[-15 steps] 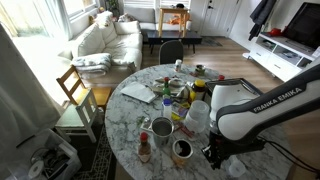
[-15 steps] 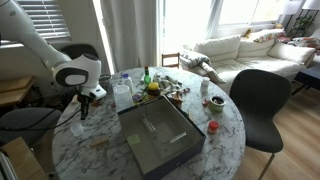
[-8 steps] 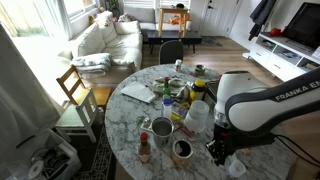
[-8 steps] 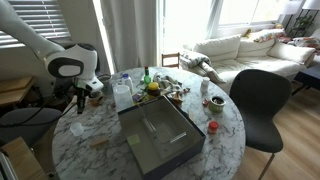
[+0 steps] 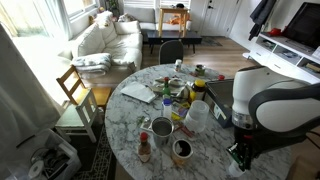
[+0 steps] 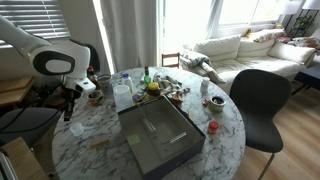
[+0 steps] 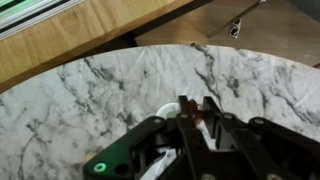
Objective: Put the brown item in the scoop, then drop it into the tin
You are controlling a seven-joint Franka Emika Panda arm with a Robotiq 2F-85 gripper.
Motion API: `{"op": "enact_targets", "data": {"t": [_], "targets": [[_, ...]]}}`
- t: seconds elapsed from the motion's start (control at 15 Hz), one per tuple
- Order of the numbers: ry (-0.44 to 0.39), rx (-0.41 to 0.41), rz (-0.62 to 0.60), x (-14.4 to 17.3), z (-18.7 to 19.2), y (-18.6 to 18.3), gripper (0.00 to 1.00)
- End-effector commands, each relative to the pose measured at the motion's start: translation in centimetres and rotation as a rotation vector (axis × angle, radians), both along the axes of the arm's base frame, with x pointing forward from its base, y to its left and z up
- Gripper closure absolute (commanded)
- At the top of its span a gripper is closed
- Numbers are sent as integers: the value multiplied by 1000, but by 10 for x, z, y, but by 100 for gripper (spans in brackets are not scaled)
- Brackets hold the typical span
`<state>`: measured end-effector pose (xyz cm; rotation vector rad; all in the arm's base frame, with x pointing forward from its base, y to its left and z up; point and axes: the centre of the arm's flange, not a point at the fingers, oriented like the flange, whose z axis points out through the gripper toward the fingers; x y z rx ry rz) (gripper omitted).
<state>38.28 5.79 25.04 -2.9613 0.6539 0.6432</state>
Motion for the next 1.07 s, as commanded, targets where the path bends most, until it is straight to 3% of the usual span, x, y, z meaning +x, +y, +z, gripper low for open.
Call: {"op": "enact_targets", "data": {"t": [0.0, 0.53, 1.0], "targets": [[-8, -37, 1, -25, -1, -15, 95], [-143, -13, -42, -24, -19, -24, 95], [-167, 10, -49, -25, -24, -27, 95]]}}
